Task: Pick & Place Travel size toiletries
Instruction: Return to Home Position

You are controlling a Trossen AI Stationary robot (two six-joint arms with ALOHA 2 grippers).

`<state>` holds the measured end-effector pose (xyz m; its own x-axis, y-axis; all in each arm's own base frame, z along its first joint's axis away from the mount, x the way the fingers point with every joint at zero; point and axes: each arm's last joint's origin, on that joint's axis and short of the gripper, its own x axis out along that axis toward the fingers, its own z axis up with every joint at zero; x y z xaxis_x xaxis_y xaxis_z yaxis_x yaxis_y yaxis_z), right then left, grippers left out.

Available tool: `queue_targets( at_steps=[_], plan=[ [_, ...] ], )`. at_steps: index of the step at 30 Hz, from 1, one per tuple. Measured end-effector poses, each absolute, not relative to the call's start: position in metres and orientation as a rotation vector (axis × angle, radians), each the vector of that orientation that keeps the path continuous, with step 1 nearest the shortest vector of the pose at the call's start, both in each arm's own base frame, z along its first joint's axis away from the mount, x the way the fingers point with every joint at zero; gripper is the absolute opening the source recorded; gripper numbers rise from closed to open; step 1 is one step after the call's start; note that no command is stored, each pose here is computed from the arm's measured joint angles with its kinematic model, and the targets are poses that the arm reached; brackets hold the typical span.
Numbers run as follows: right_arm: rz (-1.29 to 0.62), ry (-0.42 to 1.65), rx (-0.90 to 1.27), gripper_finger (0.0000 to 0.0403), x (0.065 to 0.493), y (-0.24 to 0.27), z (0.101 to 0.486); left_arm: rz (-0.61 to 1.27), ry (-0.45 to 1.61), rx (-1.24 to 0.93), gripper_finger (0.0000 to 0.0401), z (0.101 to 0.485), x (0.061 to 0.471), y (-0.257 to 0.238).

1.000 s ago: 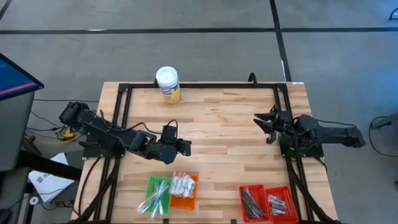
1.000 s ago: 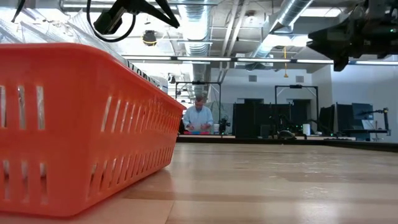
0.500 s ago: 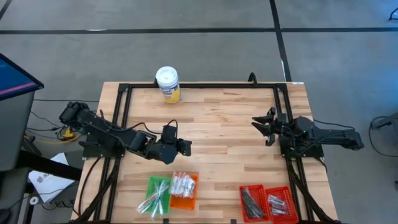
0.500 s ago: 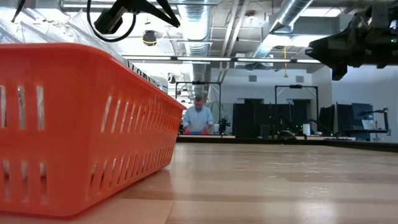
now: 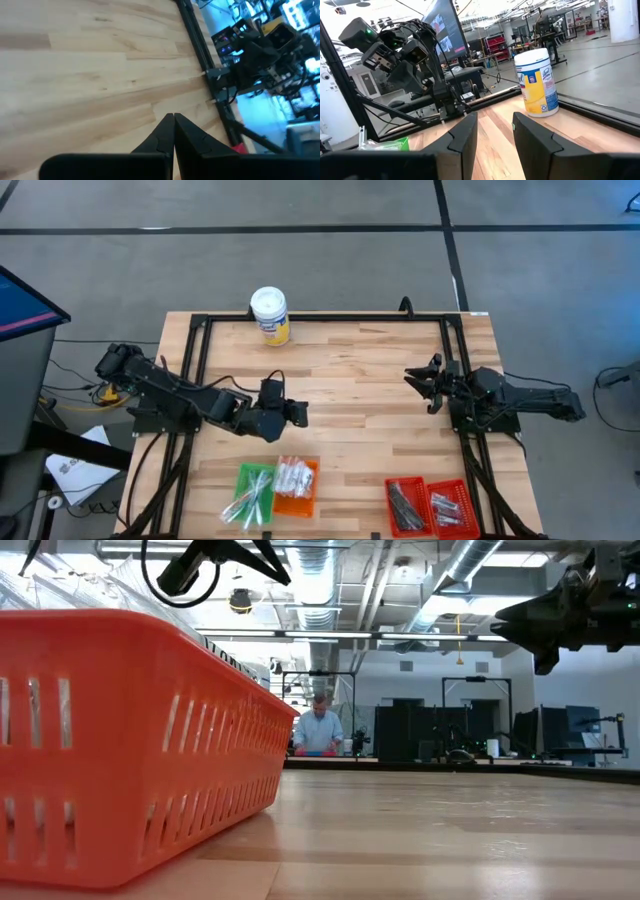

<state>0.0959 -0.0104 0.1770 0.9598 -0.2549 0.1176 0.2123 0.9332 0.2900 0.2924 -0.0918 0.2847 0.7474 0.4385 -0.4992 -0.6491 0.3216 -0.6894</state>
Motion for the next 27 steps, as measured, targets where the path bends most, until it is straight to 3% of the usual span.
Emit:
queue_targets(
  at_steps=[15, 20, 27],
  plan=[
    [-0.24, -0.154, 0.279, 0.0118, 0.096, -0.01, 0.177, 0.452, 0.423, -0.548, 0.0, 0.295, 0.31, -0.061],
    [-0.24, -0.154, 0.279, 0.0118, 0.096, -0.01, 0.177, 0.262, 0.458, -0.436, 0.0, 0.302, 0.314, -0.049],
    [-0.241, -0.15, 0.279, 0.0118, 0.096, -0.01, 0.176, 0.13, 0.352, -0.356, 0.0, 0.324, 0.272, -0.044]
  ],
)
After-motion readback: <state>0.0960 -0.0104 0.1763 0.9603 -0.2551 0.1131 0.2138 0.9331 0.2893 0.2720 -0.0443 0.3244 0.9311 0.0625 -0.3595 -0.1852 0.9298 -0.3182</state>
